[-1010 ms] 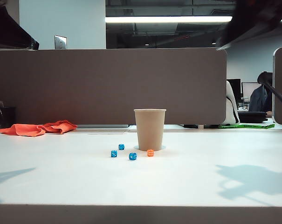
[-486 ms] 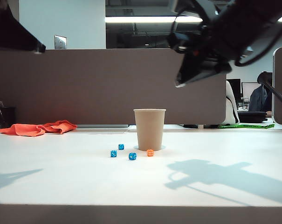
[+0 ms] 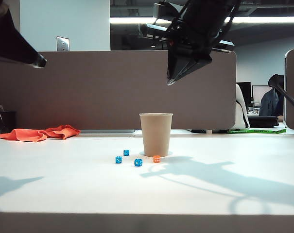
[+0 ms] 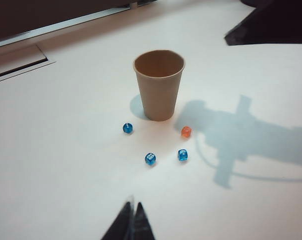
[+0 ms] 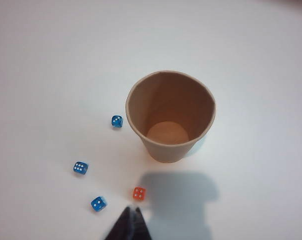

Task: Pick up the dice with a different color and drop it into the paper cup.

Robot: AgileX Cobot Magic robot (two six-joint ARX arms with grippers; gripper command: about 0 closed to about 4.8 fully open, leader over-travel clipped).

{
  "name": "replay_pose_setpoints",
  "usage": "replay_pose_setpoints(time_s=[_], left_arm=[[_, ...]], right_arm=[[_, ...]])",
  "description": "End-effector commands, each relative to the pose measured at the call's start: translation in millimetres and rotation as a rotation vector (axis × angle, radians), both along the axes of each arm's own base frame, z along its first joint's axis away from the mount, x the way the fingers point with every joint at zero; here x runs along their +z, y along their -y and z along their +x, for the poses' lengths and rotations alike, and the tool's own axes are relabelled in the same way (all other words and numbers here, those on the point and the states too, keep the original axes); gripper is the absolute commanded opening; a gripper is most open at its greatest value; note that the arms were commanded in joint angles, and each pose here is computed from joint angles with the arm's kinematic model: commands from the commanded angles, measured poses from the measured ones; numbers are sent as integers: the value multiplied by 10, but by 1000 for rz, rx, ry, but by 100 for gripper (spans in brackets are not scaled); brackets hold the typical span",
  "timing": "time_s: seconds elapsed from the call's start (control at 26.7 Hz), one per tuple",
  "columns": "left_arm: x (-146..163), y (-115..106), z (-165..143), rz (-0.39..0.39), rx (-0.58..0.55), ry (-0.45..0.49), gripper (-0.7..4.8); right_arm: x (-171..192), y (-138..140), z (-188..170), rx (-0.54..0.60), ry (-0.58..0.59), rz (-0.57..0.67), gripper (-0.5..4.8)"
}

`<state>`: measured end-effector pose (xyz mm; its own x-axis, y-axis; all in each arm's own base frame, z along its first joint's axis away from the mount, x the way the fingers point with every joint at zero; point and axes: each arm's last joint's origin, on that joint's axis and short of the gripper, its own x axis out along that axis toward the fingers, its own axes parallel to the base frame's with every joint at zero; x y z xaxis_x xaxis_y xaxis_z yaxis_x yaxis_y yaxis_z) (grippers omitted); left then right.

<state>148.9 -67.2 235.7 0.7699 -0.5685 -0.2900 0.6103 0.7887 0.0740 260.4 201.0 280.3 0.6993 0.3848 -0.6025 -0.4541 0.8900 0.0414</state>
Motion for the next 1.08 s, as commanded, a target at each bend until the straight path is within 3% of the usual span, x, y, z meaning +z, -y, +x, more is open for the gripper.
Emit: replay_pose_setpoints(time_s=[0.04,0.41,0.94,1.08], left_arm=[[123,9,3,-48,-13,6,-6],[290,24,6,-76,-60,46,-6],[278,28,16,-73,-59,39,-6],[278,27,16,-73,-59,39,-6]], right_arm=[[3,-2,-10,-40,-51,21,-1],[-171,-18,-18,-38,-188,-3,0],[-444,-286,-37,28,-239,-43,2],[-516,-315,-9,-1,-264,-27,66]])
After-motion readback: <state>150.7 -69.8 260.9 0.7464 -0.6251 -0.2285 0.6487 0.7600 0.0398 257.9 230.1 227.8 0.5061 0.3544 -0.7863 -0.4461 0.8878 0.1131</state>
